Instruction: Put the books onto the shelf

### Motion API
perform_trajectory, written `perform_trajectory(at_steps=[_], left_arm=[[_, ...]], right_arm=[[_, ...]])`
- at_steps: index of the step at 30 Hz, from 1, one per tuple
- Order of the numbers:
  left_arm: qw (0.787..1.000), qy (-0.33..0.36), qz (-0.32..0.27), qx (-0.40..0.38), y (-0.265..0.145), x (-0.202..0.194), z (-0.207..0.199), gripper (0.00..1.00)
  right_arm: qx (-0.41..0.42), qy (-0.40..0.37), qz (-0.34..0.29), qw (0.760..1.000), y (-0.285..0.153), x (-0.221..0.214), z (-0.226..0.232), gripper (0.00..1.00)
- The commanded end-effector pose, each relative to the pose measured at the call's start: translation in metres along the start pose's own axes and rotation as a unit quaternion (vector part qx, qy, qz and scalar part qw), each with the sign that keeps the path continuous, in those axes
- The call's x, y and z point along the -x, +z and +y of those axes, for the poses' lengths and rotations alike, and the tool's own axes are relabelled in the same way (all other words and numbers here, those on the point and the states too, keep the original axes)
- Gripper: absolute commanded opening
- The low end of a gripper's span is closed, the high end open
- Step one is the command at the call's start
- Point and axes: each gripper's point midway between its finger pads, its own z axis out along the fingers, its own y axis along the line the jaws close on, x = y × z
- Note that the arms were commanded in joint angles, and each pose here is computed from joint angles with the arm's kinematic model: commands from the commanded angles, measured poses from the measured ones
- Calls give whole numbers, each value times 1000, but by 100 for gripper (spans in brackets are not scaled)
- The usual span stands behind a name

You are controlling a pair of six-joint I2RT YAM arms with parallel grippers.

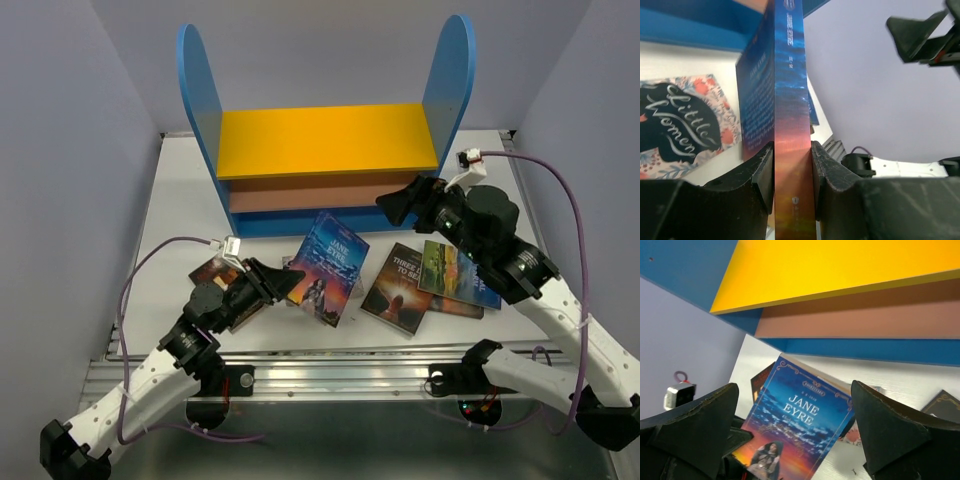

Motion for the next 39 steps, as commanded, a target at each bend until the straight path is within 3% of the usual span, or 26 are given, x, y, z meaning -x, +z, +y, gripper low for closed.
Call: perform_trajectory(at_steps=[1, 8, 15, 26, 39], left_arm=[[974, 4, -129, -187, -27, 85, -128, 0], [963, 14, -152, -223, -36, 117, -178, 0], [968, -3, -157, -197, -15, 132, -183, 0], [949, -19, -278, -144, -10, 207, -210, 0], [957, -11, -255, -139, 11, 205, -215, 0]], right_arm=[[-73, 9, -67, 995, -23, 24, -26, 100], [-146, 6, -95, 985, -51, 29, -59, 100], [-155, 9, -92, 984, -58, 23, -66, 100], [-154, 21, -83, 984, -63, 16, -68, 100], [-157, 15, -71, 985, -66, 10, -71, 100]])
